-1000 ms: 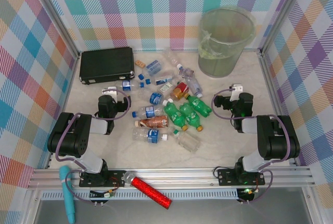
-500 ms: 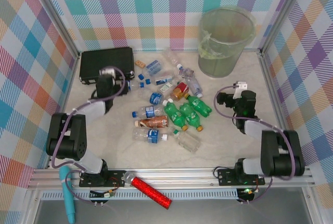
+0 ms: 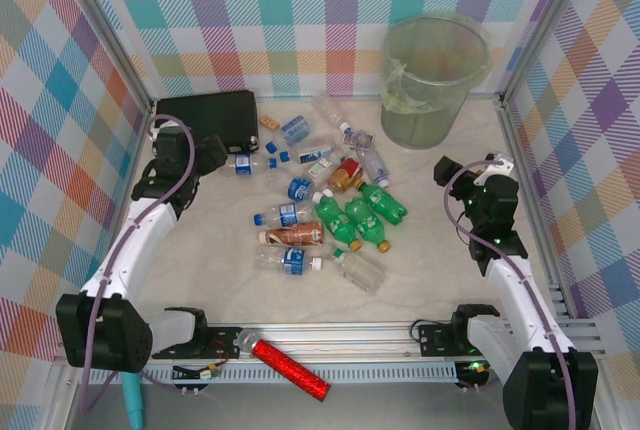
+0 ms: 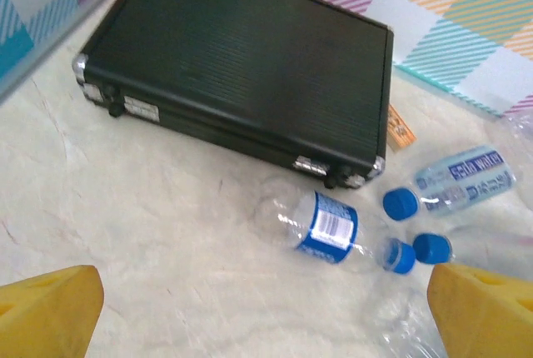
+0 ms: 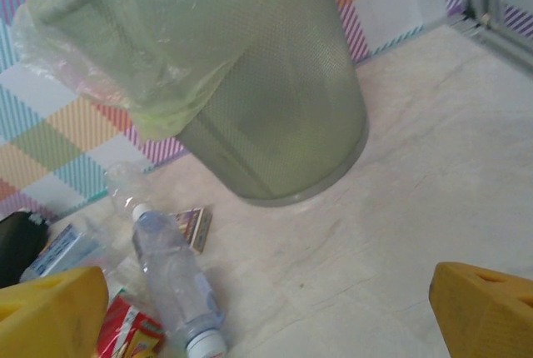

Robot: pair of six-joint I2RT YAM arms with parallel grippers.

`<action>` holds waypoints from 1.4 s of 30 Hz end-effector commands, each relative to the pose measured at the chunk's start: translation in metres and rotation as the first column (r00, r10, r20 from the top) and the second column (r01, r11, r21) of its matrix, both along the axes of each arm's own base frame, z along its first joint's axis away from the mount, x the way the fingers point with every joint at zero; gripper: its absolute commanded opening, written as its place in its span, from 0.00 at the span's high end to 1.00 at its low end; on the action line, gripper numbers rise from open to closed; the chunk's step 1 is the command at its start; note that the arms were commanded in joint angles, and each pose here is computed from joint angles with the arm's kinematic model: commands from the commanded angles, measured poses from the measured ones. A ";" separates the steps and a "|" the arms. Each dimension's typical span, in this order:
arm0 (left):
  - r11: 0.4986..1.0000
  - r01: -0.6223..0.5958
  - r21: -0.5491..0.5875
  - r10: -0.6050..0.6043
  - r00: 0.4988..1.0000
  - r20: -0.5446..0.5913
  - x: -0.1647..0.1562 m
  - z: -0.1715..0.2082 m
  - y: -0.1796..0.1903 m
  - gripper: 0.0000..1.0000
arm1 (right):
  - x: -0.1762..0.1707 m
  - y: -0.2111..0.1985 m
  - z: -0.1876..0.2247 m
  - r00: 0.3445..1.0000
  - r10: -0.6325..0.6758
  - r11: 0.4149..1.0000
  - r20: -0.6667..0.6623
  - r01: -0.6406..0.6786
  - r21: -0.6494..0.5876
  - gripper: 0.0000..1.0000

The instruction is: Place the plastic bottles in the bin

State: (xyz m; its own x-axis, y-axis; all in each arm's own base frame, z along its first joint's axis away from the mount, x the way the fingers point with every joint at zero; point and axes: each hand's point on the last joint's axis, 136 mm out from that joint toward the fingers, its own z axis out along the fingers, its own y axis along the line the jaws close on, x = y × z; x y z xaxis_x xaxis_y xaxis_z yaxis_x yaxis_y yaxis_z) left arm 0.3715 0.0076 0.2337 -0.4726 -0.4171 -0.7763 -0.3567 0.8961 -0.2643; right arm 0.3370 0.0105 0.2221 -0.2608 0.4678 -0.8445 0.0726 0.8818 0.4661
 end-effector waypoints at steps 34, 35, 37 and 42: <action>0.870 0.490 -0.049 -0.491 0.871 -0.016 -0.066 -0.061 -0.188 0.00 | 0.056 0.176 -0.088 0.635 0.415 0.743 -0.651 -0.650 -0.159 0.21; 0.868 0.494 -0.050 -0.495 0.869 -0.018 -0.066 -0.061 -0.188 0.01 | 0.061 0.179 -0.090 0.626 0.415 0.739 -0.661 -0.656 -0.157 0.21; 0.864 0.501 -0.046 -0.503 0.864 -0.020 -0.068 -0.059 -0.189 0.01 | 0.073 0.184 -0.097 0.608 0.413 0.728 -0.678 -0.668 -0.156 0.22; 0.859 0.510 -0.037 -0.510 0.860 0.002 -0.069 -0.050 -0.188 0.00 | 0.094 0.190 -0.114 0.566 0.404 0.695 -0.718 -0.701 -0.162 0.25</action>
State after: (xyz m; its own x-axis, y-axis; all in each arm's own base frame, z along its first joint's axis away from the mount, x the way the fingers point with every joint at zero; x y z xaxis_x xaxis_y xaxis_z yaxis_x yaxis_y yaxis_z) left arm 0.3046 -0.1758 0.1695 -0.6540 -0.1567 -0.7400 0.1051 0.9500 -0.2941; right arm 0.4299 0.1998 0.1118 -0.8402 -0.2229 -0.4943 -0.3335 0.9312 0.1470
